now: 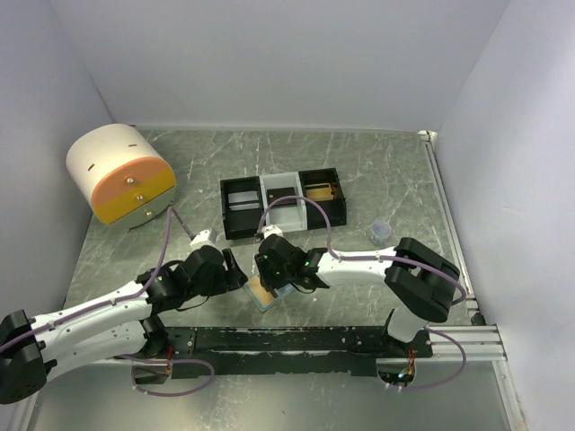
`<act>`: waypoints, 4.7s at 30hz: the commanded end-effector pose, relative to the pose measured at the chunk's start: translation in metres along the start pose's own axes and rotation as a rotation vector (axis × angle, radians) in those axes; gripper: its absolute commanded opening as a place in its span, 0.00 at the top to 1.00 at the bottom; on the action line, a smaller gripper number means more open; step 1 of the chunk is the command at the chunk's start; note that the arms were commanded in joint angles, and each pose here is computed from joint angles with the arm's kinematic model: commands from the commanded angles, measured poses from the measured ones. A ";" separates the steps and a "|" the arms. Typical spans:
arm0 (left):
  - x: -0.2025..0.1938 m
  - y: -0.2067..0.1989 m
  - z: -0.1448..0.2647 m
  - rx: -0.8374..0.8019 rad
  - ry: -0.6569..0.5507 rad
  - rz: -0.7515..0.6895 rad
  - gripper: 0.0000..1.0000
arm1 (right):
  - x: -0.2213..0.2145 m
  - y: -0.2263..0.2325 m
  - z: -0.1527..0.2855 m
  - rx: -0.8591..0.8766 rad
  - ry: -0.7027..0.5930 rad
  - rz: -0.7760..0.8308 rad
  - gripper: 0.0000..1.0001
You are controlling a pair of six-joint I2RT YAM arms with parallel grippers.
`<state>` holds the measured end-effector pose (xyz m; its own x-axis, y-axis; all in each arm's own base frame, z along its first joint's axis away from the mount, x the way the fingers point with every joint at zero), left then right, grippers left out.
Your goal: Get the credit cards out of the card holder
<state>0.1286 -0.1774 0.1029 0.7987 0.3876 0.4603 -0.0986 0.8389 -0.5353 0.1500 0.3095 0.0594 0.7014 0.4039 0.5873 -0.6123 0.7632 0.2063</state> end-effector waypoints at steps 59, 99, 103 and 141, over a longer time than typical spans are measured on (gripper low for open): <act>-0.028 -0.033 -0.019 -0.200 0.200 -0.095 0.38 | -0.018 -0.013 0.002 -0.001 0.050 -0.235 0.65; -0.033 -0.019 -0.040 0.032 0.171 -0.175 0.83 | -0.021 -0.012 0.017 0.349 -0.023 -0.560 1.00; -0.032 -0.016 -0.040 0.062 0.166 -0.188 0.87 | -0.017 -0.012 0.020 0.339 -0.046 -0.569 1.00; -0.035 -0.043 -0.037 -0.115 0.185 -0.117 0.64 | -0.020 -0.022 0.012 0.253 -0.042 -0.592 1.00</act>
<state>0.1277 -0.2282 0.0869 0.8832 0.1992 0.4246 0.0591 0.8509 -0.5221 0.1400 0.2764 0.0535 0.9397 -0.0627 0.3363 -0.1971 0.7041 0.6821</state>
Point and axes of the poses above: each gripper's point midway between its finger pads, its own z axis back along the fingers, its own y axis along the line the jaws close on, x = y × z, the point moved 5 cm from there along z, back along the fingers, and after that the axes turned 4 degrees about z, right-handed, at the moved point
